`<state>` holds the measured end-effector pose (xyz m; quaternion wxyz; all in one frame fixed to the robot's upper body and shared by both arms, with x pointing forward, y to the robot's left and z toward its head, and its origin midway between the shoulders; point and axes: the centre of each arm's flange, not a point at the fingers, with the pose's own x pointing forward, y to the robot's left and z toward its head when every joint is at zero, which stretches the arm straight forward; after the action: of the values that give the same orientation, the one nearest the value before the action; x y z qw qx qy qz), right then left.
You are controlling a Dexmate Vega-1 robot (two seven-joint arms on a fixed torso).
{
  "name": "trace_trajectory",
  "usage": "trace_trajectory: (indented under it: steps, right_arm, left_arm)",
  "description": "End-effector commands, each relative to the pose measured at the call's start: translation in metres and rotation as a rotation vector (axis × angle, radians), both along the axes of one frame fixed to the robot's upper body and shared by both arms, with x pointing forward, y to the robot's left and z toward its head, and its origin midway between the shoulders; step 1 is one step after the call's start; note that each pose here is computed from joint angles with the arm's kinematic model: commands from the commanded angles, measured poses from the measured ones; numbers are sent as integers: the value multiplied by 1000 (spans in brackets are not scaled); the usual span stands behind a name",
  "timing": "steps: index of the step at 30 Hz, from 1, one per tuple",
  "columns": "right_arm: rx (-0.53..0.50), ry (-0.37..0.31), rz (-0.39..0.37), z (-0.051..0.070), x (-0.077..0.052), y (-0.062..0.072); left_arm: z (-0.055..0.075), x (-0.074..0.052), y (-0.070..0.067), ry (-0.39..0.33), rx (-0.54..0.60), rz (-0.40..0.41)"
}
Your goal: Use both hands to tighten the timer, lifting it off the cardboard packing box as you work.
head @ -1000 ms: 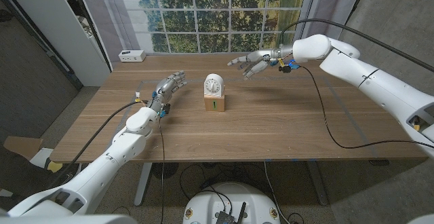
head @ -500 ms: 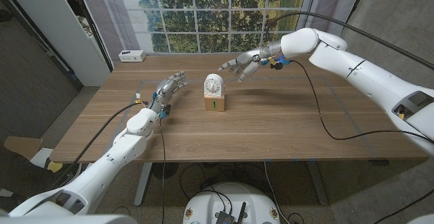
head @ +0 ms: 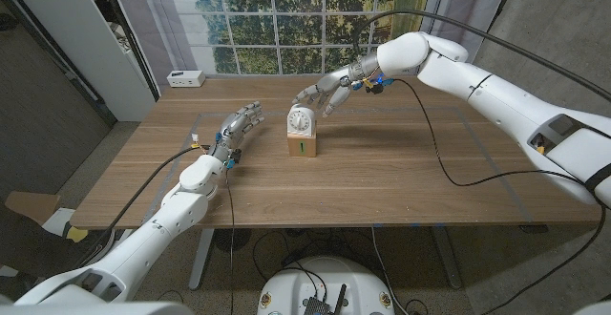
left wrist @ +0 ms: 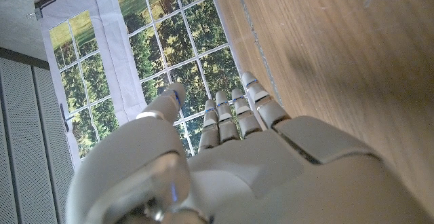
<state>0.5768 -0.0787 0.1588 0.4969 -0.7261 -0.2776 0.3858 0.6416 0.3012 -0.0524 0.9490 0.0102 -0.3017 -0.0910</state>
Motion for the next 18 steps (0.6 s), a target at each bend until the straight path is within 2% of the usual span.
trace_trajectory:
  steps: [1,18]
  right_arm:
    - [-77,-21,36,6,6,28]
    - [-242,-57,-15,3,18,47]
  left_arm:
    - [-6,0,0,4,-15,-5]
    - [-7,-2,3,7,-17,4]
